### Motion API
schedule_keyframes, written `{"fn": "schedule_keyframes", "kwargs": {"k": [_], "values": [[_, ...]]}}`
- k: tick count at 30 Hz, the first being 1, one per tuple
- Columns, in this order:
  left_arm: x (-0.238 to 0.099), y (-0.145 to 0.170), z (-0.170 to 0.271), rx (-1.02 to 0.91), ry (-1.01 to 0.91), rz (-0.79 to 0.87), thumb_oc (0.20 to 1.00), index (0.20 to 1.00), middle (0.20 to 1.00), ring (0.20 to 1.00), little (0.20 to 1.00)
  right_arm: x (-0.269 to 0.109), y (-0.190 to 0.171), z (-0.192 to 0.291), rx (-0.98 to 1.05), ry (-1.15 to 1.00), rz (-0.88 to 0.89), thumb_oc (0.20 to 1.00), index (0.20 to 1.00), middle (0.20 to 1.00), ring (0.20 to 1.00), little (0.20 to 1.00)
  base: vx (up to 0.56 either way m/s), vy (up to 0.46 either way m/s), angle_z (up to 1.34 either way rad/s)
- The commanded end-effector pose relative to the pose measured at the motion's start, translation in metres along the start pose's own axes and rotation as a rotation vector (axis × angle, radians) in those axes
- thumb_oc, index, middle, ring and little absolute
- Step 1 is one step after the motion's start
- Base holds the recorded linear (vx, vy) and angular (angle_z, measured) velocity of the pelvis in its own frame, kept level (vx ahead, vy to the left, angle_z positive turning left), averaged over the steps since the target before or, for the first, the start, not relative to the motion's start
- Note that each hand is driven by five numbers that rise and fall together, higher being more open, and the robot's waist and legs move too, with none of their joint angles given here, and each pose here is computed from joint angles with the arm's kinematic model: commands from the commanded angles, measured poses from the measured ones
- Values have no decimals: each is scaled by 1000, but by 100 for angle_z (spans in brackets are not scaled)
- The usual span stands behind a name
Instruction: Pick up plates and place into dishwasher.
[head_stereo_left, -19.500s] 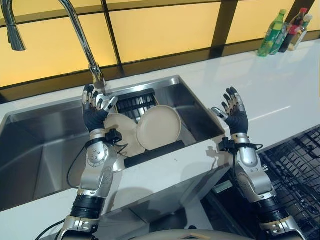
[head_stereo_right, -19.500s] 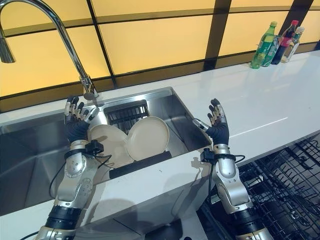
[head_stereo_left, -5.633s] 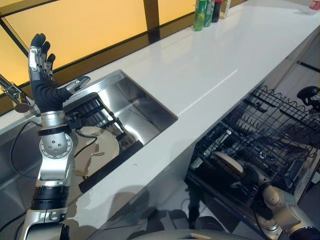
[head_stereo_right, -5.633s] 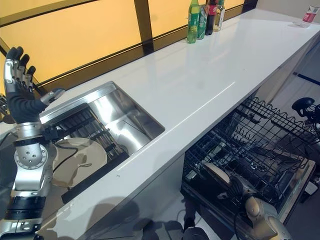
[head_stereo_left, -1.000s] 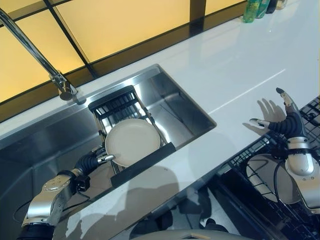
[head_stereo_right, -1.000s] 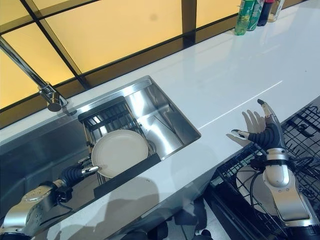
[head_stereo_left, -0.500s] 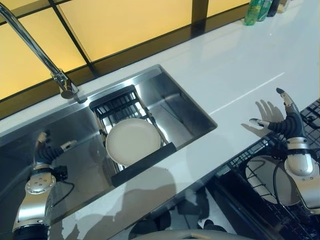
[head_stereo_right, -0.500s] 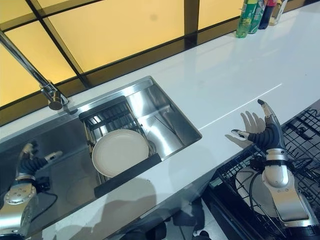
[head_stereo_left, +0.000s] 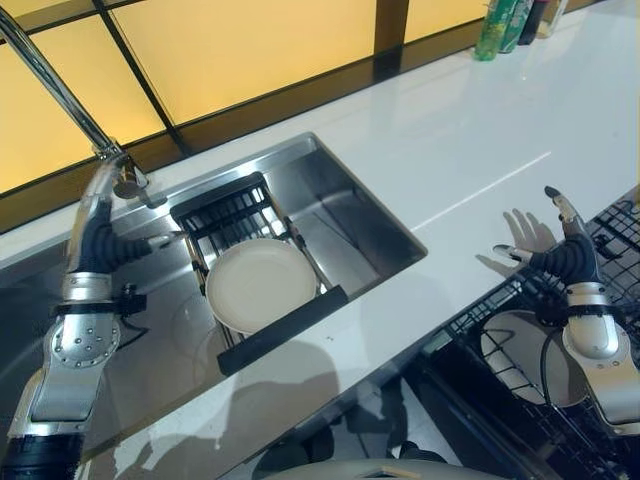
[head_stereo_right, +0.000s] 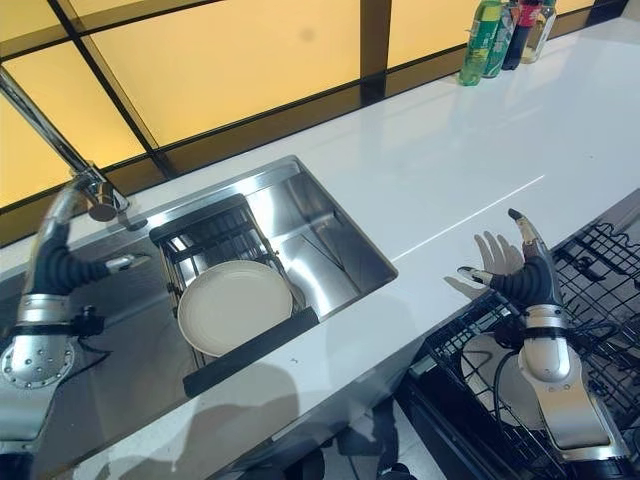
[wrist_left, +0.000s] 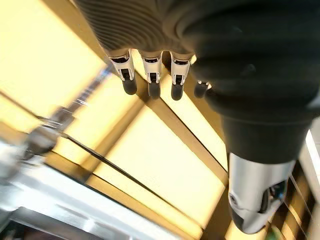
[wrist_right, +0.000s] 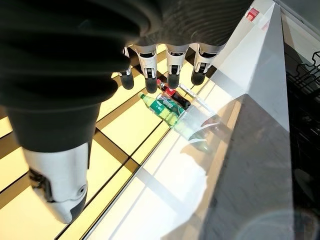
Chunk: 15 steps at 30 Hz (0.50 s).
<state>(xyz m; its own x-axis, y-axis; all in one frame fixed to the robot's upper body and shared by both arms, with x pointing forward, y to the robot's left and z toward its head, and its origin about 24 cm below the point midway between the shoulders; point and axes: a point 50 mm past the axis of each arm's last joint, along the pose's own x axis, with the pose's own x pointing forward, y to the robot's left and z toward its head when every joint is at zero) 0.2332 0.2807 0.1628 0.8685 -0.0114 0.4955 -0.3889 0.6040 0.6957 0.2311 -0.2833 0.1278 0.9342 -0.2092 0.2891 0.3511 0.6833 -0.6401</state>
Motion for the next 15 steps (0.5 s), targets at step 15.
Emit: {"fn": "schedule_keyframes", "kwargs": {"k": [15], "values": [[14,-52,-34,11,251,-336,1000,1000,1000,1000,1000,22,-6,33,-44,-175,6,1000,1000,1000,1000,1000,33,46,-9]]}}
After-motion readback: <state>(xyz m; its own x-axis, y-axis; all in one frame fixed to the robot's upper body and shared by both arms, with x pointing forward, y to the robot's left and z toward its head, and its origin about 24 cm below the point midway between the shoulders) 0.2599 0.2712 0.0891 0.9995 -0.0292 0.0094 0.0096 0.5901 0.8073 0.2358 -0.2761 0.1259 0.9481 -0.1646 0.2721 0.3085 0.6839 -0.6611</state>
